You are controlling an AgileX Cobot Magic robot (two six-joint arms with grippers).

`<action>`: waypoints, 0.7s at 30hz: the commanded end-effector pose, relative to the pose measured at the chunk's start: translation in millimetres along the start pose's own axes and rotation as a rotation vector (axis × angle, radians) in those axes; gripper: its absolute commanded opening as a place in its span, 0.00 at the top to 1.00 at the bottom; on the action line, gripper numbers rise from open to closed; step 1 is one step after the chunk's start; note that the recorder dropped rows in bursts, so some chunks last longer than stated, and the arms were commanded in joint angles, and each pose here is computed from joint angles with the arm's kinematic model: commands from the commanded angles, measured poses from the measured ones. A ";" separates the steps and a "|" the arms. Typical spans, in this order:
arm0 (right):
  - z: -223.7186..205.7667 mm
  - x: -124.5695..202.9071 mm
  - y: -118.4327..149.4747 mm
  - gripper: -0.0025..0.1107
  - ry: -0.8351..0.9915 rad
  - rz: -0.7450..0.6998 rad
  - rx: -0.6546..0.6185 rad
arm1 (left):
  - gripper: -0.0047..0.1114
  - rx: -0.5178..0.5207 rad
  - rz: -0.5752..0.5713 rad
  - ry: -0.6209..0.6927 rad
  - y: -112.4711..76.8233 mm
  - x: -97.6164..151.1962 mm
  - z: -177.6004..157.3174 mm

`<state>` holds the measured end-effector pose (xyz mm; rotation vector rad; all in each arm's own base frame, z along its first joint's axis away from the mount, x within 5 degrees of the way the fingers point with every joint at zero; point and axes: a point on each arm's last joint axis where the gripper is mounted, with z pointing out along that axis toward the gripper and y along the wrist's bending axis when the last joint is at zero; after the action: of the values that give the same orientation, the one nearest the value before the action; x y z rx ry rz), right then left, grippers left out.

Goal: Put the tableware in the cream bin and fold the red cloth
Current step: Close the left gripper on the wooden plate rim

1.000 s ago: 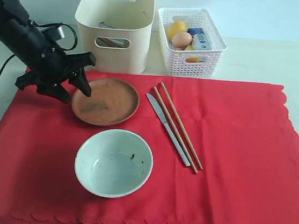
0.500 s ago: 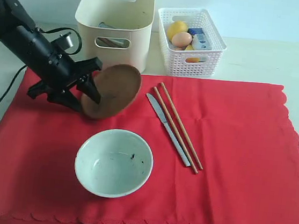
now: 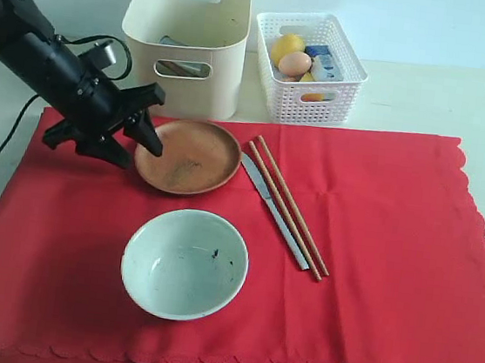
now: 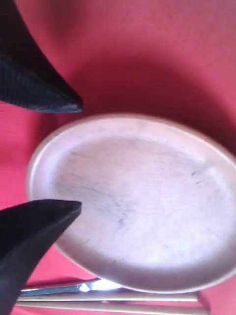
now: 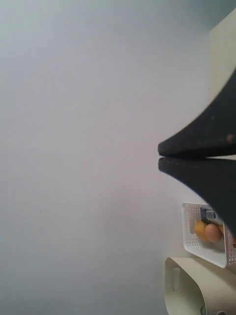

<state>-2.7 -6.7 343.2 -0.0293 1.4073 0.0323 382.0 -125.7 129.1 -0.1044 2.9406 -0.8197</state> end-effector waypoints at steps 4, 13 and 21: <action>-0.2 0.7 -0.1 0.98 -0.005 -0.003 0.007 | 0.51 0.000 -0.052 -0.053 6.5 -7.3 12.7; -0.2 0.7 -0.1 0.98 -0.005 -0.003 0.007 | 0.51 0.071 -0.104 -0.041 5.5 -7.6 22.4; -0.2 0.7 -0.1 0.98 -0.005 -0.003 0.007 | 0.72 0.080 -0.099 -0.042 4.8 -7.7 22.3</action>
<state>-2.7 -6.7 343.2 -0.0293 1.4073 0.0323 390.2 -131.4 106.7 -0.2564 2.8929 -0.9200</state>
